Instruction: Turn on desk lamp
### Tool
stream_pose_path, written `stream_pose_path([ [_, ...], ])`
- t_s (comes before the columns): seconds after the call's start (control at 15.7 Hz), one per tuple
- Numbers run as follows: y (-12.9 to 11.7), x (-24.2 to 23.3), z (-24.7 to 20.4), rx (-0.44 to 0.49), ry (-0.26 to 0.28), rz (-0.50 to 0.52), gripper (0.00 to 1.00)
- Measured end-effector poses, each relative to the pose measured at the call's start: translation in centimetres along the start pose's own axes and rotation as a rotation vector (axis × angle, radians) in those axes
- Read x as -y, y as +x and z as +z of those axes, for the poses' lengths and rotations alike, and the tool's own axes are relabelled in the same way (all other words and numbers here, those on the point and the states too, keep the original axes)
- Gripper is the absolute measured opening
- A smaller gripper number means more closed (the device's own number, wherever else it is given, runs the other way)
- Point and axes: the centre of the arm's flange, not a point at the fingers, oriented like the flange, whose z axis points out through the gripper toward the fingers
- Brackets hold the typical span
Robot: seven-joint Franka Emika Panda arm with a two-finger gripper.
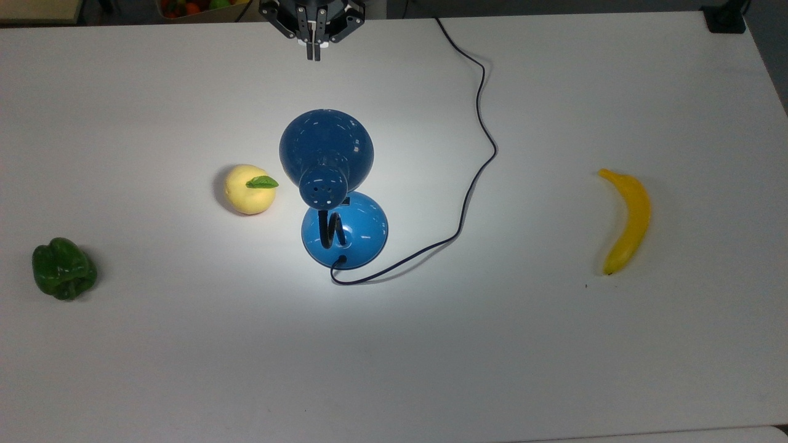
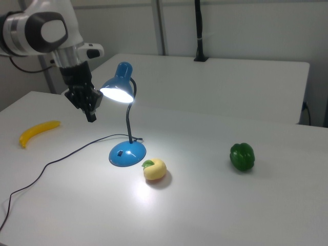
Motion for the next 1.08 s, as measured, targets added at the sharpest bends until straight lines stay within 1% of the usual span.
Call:
stream_pose_path([
  [0.06,-0.1,-0.1,-0.6,0.002,0.000,0.002,0.07],
  [0.19,-0.2,-0.2,-1.6,-0.006,0.007,0.007,0.19],
  [0.25,-0.3,-0.2,-2.3,-0.015,0.018,0.011,0.19],
  [0.32,-0.6,-0.4,-3.0,-0.024,0.030,0.016,0.25],
  [0.44,-1.6,-1.0,-4.4,-0.025,0.039,0.018,0.41],
  [0.57,-2.7,-1.4,-5.4,-0.014,0.040,0.007,0.62],
  [0.7,-3.0,-1.9,-5.8,-0.018,0.041,0.011,0.82],
  [0.83,-3.1,-2.2,-5.8,-0.018,0.042,0.014,0.99],
  [1.08,-3.1,-2.5,-5.8,-0.017,0.042,0.019,1.00],
])
